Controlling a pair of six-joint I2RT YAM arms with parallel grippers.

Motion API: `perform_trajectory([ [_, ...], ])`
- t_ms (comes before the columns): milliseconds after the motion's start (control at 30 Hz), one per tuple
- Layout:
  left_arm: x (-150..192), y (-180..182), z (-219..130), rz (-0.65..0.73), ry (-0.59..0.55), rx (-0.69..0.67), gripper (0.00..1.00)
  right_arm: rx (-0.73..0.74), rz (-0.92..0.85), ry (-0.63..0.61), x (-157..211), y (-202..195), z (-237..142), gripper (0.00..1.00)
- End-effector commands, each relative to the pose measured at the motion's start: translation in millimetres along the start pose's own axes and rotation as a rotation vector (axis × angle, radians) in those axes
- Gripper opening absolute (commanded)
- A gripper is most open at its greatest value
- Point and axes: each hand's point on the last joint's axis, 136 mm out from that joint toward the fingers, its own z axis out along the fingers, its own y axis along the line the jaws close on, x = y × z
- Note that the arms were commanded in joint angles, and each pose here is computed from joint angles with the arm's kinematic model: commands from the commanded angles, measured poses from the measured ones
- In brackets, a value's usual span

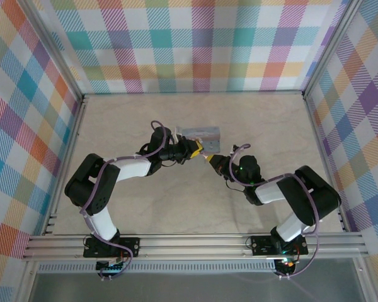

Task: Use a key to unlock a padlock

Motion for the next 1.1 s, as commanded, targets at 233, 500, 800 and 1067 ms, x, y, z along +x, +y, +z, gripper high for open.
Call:
perform_trajectory([
  [233, 5, -5, 3, 0.005, 0.023, 0.044, 0.0, -0.12, -0.028, -0.032, -9, 31, 3, 0.0],
  [500, 6, -4, 4, 0.0, 0.024, 0.044, 0.0, -0.116, -0.045, -0.051, -11, 33, -1, 0.0],
  [800, 5, -4, 4, -0.003, 0.023, 0.051, 0.0, -0.107, -0.062, -0.062, -16, 37, 2, 0.0],
  [1067, 6, -4, 5, -0.008, 0.026, 0.057, 0.0, -0.1, -0.059, -0.064, -17, 35, 7, 0.01],
])
